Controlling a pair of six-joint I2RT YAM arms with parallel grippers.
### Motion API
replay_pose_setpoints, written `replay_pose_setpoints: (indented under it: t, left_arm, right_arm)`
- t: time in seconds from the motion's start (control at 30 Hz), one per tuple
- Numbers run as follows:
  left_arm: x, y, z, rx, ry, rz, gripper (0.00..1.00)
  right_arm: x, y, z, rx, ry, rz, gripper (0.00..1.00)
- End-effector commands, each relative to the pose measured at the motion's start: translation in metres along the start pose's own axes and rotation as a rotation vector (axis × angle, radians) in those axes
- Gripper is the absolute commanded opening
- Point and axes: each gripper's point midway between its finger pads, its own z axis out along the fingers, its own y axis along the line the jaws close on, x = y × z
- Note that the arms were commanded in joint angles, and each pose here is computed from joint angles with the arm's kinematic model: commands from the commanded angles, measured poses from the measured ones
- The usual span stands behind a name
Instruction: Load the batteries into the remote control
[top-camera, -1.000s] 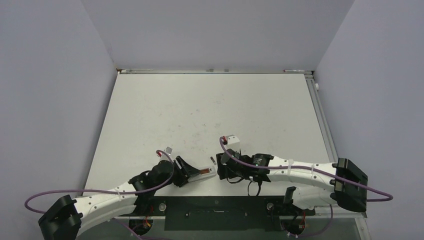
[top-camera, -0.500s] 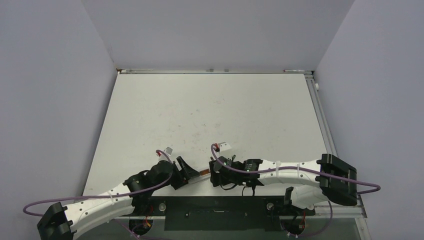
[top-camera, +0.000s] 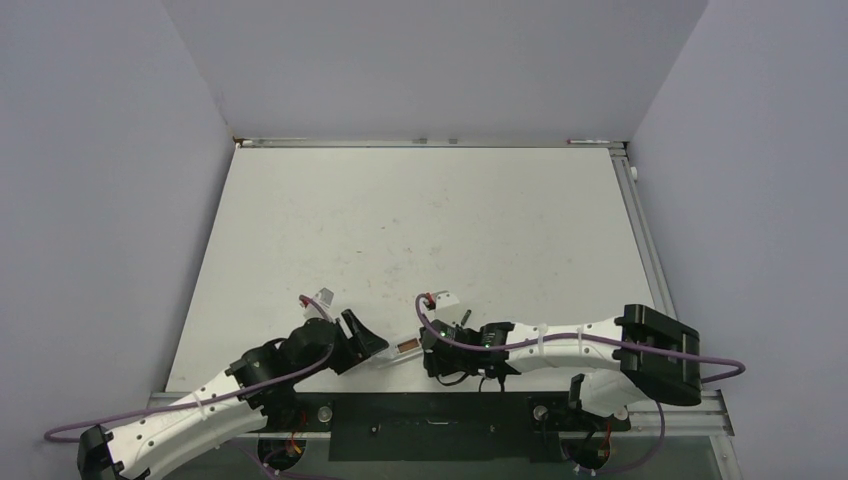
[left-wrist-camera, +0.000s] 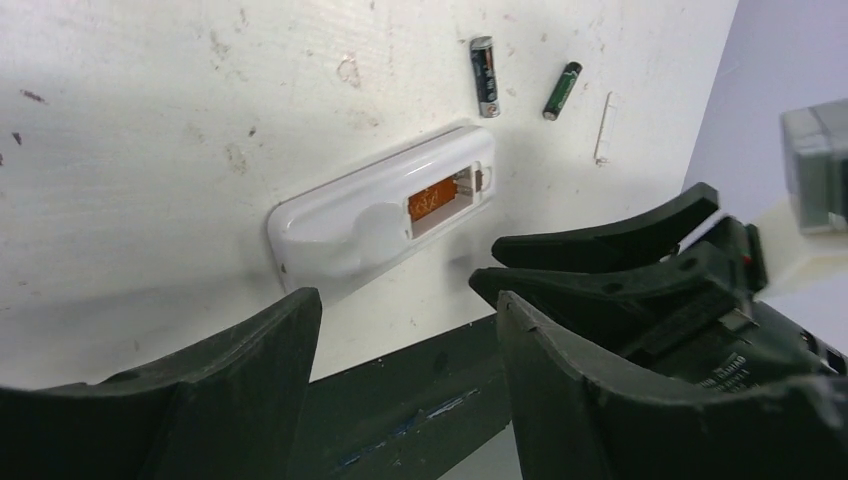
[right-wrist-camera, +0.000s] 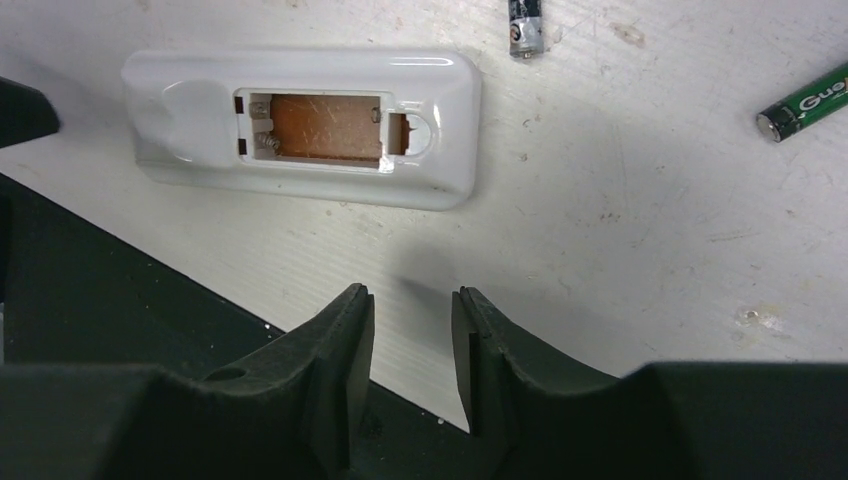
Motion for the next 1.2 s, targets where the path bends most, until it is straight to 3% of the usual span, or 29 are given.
replay_pose_setpoints:
  t: [0.0, 0.13, 0.23, 0.33, 0.37, 0.4, 0.7, 1.17]
  left_arm:
    - [-0.022, -0.014, -0.012, -0.019, -0.086, 0.055, 0.57]
    - [-0.03, -0.018, -0.01, -0.049, -0.112, 0.113, 0.33]
    - [-0.035, -0.023, -0.006, -0.066, -0.126, 0.153, 0.21]
    - [-0.039, -0.027, -0.001, -0.081, -0.128, 0.184, 0.0]
    - [-0.041, -0.027, 0.001, -0.09, -0.128, 0.189, 0.0]
    - [-0.042, -0.026, 0.003, -0.099, -0.123, 0.198, 0.0]
    - [-0.053, -0.007, 0.029, -0.111, -0.078, 0.175, 0.0]
    - [-0.027, 0.004, 0.057, -0.111, 0.078, 0.216, 0.0]
  right_arm:
    - [-0.004, 0.0, 0.007, 0.016, -0.04, 0.013, 0.31]
    - [-0.003, 0.0, 0.011, 0.016, -0.041, 0.016, 0.19]
    - [-0.003, 0.0, 0.014, 0.021, -0.041, 0.016, 0.09]
    - [-0.003, 0.001, 0.017, 0.02, -0.044, 0.018, 0.09]
    - [-0.021, 0.014, -0.002, -0.047, -0.1, 0.044, 0.09]
    - [-0.006, 0.002, 0.015, 0.016, -0.057, 0.023, 0.09]
    - [-0.007, -0.002, 0.027, 0.048, -0.06, 0.029, 0.09]
    - [-0.023, -0.012, 0.039, 0.092, -0.087, 0.051, 0.09]
